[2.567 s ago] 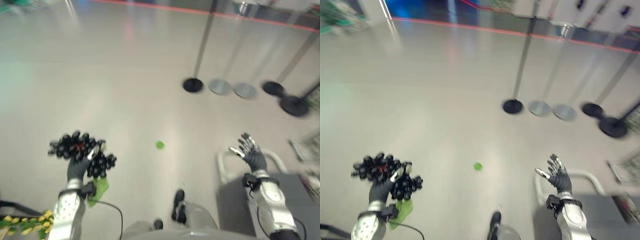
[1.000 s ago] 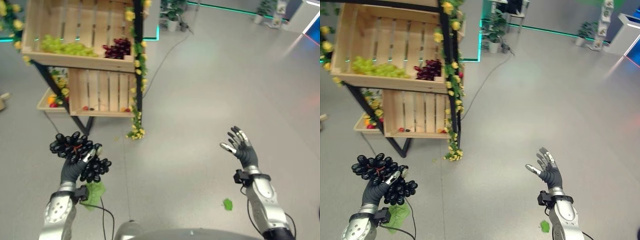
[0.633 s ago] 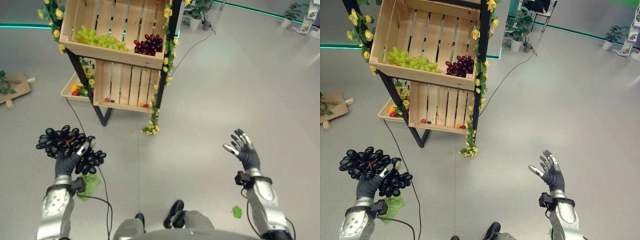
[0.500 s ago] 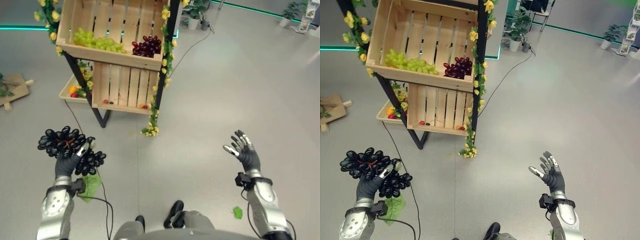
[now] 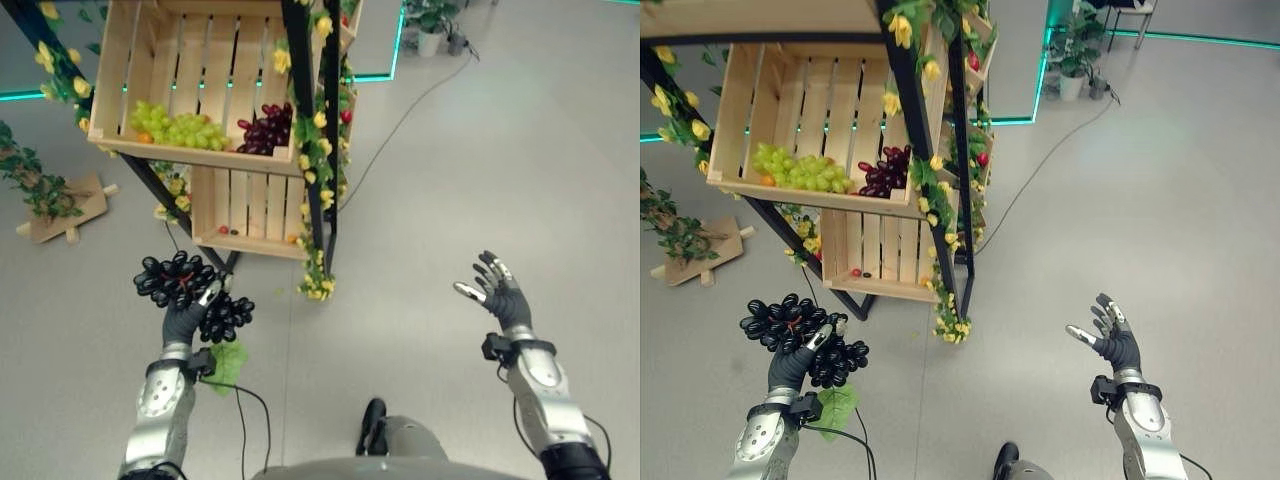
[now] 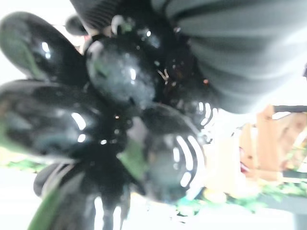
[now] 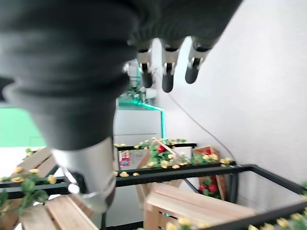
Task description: Pick up the fruits from the basket on one side to the basket on the other side
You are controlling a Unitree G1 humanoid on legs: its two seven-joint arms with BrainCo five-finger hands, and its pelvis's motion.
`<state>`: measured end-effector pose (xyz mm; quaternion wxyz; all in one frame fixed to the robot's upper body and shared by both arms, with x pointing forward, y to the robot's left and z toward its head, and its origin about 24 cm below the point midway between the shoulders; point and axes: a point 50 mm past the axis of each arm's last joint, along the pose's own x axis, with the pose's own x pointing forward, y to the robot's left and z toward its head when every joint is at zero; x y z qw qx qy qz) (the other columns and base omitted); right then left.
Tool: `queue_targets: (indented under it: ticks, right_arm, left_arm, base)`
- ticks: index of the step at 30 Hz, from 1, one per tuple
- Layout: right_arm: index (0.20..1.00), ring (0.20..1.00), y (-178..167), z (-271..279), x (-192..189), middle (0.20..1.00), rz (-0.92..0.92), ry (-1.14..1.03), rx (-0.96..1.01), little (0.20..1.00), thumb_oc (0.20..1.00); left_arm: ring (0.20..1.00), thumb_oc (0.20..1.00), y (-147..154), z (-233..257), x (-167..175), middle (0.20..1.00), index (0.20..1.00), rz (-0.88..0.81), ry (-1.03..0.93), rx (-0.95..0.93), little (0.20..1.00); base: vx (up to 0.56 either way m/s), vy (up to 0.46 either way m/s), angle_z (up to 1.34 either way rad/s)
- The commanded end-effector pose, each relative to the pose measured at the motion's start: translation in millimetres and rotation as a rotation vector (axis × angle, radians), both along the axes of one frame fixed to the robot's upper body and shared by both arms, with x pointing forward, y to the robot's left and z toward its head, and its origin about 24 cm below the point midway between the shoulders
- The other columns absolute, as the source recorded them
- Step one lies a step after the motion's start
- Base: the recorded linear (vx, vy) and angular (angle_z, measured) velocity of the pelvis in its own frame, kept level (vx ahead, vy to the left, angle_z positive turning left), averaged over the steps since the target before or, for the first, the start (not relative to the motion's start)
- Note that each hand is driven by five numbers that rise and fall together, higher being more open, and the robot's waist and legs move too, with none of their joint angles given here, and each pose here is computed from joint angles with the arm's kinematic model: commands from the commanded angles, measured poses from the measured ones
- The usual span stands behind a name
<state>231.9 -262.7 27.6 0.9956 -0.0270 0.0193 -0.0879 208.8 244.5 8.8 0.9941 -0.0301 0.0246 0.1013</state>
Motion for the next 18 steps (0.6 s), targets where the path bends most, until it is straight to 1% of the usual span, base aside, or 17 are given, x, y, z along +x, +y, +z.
queue_targets:
  ticks: [1, 5, 8, 13, 18]
  right_arm:
    - [1.000, 1.000, -3.0, 28.2, 3.9, 1.000, -0.004, -0.137, -0.061, 1.000, 1.000]
    - [1.000, 1.000, -11.0, 30.7, 2.6, 1.000, -0.040, -0.140, -0.087, 1.000, 1.000]
    - [1.000, 1.000, -9.5, 31.6, 8.1, 1.000, -0.020, -0.134, -0.110, 1.000, 1.000]
    - [1.000, 1.000, -4.6, 40.4, 18.0, 1.000, 0.004, -0.167, -0.125, 1.000, 1.000]
    - [1.000, 1.000, 13.6, 41.1, 28.5, 1.000, 0.045, -0.190, -0.074, 1.000, 1.000]
  left_arm:
    - [0.200, 0.200, 7.9, 50.2, 13.5, 0.200, 0.200, -0.036, -0.245, 0.051, 0.200]
    - [0.200, 0.200, 4.7, 46.8, 13.7, 0.200, 0.200, -0.023, -0.236, 0.041, 0.200]
    - [0.200, 0.200, 5.5, 45.0, 11.4, 0.200, 0.200, -0.003, -0.234, 0.037, 0.200]
    - [0.200, 0.200, 13.8, 45.6, 7.1, 0.200, 0.200, 0.038, -0.235, 0.056, 0.200]
    - [0.200, 0.200, 25.6, 58.6, 8.5, 0.200, 0.200, 0.051, -0.270, 0.116, 0.200]
  base:
    - [0.09, -0.079, 0.20]
    - [0.26, -0.033, 0.21]
    - [0.26, 0.098, -0.27]
    - [0.22, 0.166, -0.59]
    - [0.13, 0.281, -0.70]
